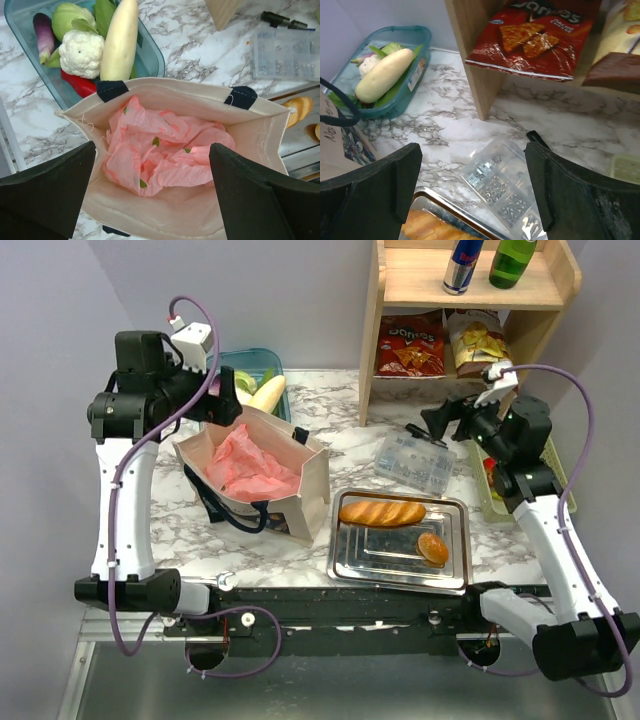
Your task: Untie the knot of the grocery bags and take out the mixed food
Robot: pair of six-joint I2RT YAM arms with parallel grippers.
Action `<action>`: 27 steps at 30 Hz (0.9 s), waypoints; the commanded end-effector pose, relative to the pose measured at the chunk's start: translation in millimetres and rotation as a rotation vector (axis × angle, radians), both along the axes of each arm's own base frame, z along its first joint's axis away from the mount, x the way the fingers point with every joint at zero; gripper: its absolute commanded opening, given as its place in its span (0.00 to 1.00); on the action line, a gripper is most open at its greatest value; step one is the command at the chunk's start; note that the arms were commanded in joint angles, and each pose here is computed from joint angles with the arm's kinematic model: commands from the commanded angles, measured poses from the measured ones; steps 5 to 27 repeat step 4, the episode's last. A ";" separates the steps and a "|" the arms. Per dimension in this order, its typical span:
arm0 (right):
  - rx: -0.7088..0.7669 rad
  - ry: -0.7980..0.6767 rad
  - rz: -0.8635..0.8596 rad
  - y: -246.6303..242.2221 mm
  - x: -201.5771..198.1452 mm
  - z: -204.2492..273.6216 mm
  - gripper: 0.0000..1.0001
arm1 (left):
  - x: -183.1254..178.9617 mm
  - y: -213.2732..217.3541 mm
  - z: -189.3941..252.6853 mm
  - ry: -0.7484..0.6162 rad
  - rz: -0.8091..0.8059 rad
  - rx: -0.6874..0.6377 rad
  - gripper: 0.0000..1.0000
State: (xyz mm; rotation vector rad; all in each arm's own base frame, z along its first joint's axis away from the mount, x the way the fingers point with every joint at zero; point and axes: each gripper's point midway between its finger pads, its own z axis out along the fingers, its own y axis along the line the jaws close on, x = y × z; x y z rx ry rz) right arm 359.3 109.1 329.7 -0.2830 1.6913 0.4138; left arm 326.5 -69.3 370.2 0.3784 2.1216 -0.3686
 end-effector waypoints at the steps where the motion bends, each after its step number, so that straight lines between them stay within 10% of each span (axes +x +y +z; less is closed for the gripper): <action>1: 0.054 -0.017 -0.012 -11.4 -10.6 7.5 0.93 | 9.9 -4.5 9.1 0.015 0.025 -0.065 0.98; 27: 0.048 -0.024 -0.021 -16.4 -13.2 8.7 0.93 | 17.8 -5.2 15.3 0.001 0.026 -0.071 0.99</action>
